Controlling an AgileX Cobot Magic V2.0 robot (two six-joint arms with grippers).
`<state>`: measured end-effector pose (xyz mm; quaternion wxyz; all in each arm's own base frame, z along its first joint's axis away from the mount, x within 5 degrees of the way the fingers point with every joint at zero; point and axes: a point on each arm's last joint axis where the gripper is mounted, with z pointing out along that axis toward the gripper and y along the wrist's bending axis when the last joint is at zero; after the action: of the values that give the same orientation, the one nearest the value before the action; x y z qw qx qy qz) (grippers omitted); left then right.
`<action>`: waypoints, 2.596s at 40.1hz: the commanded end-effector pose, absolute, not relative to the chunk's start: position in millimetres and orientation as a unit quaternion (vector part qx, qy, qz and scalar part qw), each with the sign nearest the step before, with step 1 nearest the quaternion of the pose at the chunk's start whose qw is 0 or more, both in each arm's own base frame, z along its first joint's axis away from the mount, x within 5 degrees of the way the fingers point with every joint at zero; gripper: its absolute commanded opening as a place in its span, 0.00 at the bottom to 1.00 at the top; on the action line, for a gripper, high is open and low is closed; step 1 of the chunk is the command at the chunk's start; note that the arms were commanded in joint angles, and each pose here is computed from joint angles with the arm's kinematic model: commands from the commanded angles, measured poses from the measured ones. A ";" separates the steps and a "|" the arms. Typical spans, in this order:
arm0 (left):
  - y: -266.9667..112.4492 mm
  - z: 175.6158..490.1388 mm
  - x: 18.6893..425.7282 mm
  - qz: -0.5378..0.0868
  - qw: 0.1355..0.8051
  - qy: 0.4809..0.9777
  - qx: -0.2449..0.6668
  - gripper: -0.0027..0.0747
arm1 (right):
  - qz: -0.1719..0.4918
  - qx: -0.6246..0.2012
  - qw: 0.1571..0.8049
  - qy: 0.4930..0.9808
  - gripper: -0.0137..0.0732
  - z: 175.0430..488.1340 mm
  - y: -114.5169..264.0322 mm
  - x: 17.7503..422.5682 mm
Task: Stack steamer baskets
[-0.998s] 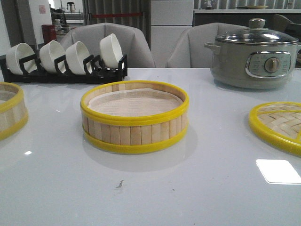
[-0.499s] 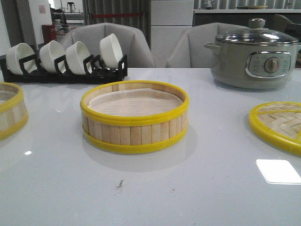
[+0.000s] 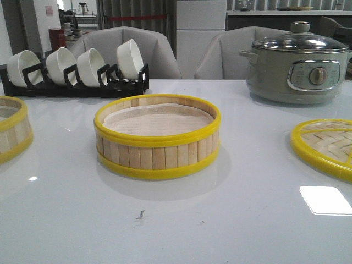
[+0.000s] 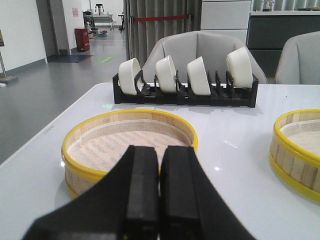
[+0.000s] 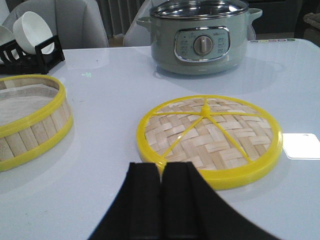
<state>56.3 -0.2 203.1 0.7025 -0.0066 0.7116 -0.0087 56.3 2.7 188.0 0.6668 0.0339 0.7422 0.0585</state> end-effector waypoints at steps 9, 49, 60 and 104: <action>-4.8 309.4 83.1 -0.034 0.663 0.748 0.004 0.15 | 0.055 0.032 0.710 0.702 0.19 201.7 1.9 54.6; -24.1 387.8 190.6 -0.149 0.523 0.839 -0.038 0.15 | 0.055 0.032 0.710 0.702 0.19 201.7 1.9 54.6; -14.9 389.8 192.4 -0.053 0.545 0.836 0.018 0.15 | 0.055 0.032 0.710 0.702 0.19 201.7 1.9 54.6; -8.3 388.4 192.7 0.010 0.543 0.838 0.049 0.15 | 0.066 -0.015 0.637 0.768 0.19 313.3 11.7 95.3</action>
<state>191.4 -7.2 371.5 0.4951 0.0477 0.8675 0.0103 73.5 9.6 290.9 0.6456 -0.0023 0.7594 0.0809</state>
